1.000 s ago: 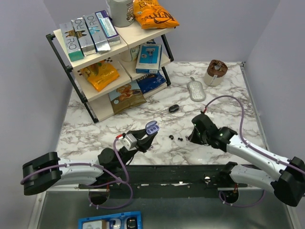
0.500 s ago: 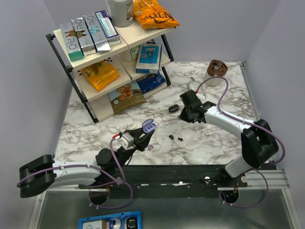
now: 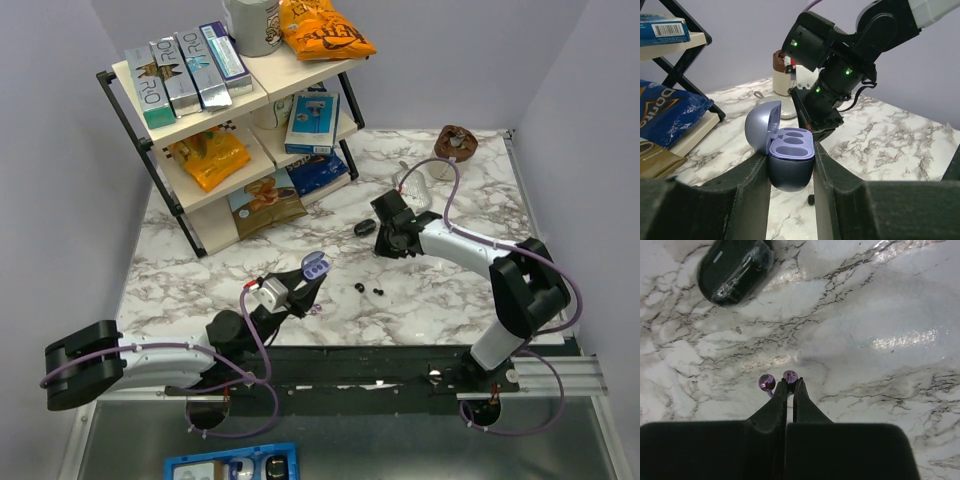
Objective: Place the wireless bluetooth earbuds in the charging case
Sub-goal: Place the earbud at the center of the board.
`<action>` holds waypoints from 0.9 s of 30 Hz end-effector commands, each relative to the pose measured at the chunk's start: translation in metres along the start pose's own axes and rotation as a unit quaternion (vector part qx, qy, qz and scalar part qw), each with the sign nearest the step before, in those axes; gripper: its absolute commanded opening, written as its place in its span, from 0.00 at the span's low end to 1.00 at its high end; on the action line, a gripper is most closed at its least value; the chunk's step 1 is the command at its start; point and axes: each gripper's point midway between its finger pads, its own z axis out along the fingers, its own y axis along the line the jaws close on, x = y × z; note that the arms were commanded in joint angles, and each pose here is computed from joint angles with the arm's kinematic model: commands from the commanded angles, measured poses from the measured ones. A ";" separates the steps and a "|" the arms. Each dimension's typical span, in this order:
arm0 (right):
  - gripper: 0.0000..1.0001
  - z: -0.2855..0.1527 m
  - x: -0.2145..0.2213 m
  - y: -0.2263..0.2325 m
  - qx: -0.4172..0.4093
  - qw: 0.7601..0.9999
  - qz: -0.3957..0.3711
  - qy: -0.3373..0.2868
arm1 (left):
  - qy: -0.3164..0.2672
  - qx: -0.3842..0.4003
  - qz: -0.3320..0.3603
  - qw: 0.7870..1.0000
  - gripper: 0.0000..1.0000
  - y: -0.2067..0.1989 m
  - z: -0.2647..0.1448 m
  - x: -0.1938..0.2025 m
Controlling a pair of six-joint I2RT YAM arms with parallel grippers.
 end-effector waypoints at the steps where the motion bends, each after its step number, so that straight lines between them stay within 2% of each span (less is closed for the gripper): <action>1: 0.09 0.010 0.011 -0.002 0.000 1.000 -0.021 0.021 | -0.004 -0.005 -0.009 1.000 0.00 0.001 -0.001 0.000; 5: 0.28 0.012 0.012 0.003 -0.009 0.999 -0.023 0.027 | 0.001 -0.005 -0.009 1.000 0.00 0.000 0.000 0.003; 11: 0.46 0.004 0.006 0.008 -0.023 0.999 -0.022 0.019 | 0.005 -0.003 -0.007 1.000 0.00 -0.001 0.001 0.006; 16: 0.47 -0.018 -0.010 0.010 -0.039 0.998 -0.052 -0.014 | 0.002 -0.004 -0.008 1.000 0.00 -0.001 0.001 0.004; 17: 0.42 -0.022 -0.013 0.012 -0.051 0.994 -0.099 -0.018 | 0.000 -0.004 -0.009 1.000 0.00 0.000 0.000 0.003; 19: 0.38 -0.029 -0.013 0.021 -0.071 0.985 -0.158 -0.017 | 0.002 -0.006 -0.009 1.000 0.00 0.001 -0.001 0.004; 20: 0.35 -0.031 -0.002 0.020 -0.067 0.972 -0.224 -0.002 | 0.002 -0.007 -0.009 1.000 0.00 0.002 -0.002 0.004; 22: 0.32 -0.030 -0.006 0.019 -0.027 0.961 -0.275 -0.007 | 0.003 -0.007 -0.009 1.000 0.00 0.002 -0.003 0.005; 23: 0.32 -0.030 0.003 0.017 -0.019 0.949 -0.316 0.008 | 0.004 -0.009 -0.008 1.000 0.00 0.003 -0.005 0.007; 25: 0.32 -0.026 0.005 0.013 0.008 0.939 -0.343 0.014 | 0.003 -0.010 -0.010 1.000 0.00 0.004 -0.006 0.006; 27: 0.38 -0.026 0.010 0.014 0.015 0.925 -0.381 0.014 | 0.004 -0.008 -0.010 1.000 0.00 0.003 -0.007 0.006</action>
